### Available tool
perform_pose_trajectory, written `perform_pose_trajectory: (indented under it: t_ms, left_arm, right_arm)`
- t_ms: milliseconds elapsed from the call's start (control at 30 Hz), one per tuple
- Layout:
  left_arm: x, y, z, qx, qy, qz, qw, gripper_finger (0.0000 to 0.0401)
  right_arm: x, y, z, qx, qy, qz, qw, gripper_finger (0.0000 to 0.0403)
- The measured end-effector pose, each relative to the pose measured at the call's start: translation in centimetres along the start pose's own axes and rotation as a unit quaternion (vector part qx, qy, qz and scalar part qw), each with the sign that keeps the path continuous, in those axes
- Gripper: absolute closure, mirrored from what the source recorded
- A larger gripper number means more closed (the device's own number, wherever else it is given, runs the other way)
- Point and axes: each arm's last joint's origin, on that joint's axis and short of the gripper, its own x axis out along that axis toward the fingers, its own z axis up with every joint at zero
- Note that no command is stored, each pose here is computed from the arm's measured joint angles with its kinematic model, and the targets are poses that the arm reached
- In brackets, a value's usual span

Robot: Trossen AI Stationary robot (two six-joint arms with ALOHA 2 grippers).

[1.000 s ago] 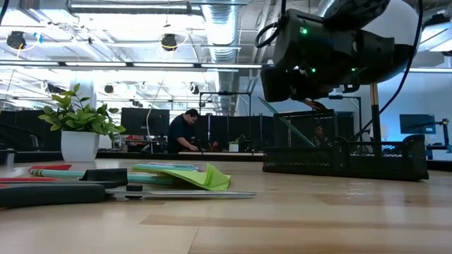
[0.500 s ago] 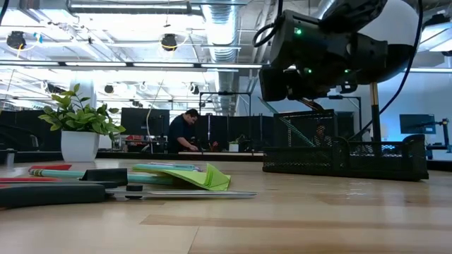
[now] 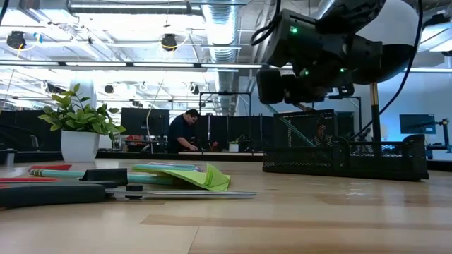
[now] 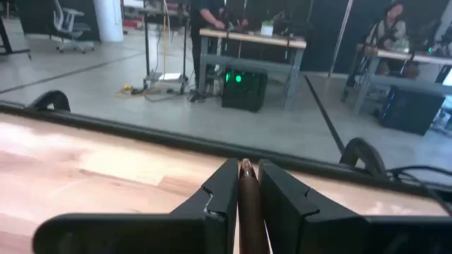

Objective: Pick and place office supplies into organizer
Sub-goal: Put the brown pen into the desk organizer

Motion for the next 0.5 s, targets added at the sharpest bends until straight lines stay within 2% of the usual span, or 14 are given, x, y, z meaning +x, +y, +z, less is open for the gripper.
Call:
perform_pose_trajectory:
  t_ms: [267,400,500]
  left_arm:
    - [0.01,0.0,0.0,0.0,0.0,0.0,1.0,0.0287]
    - [0.01,-0.01,-0.01,0.0,0.002,-0.001,1.0,0.0287]
    - [0.0,-0.02,-0.02,0.0,0.003,-0.003,1.0,0.0287]
  right_arm:
    - [0.55,0.01,-0.18,0.0,0.046,0.009,0.999,0.0351]
    - [0.38,0.25,-0.06,-0.019,0.036,0.013,0.999,0.0361]
    - [-0.4,0.54,0.15,-0.025,-0.003,0.012,1.0,0.0378]
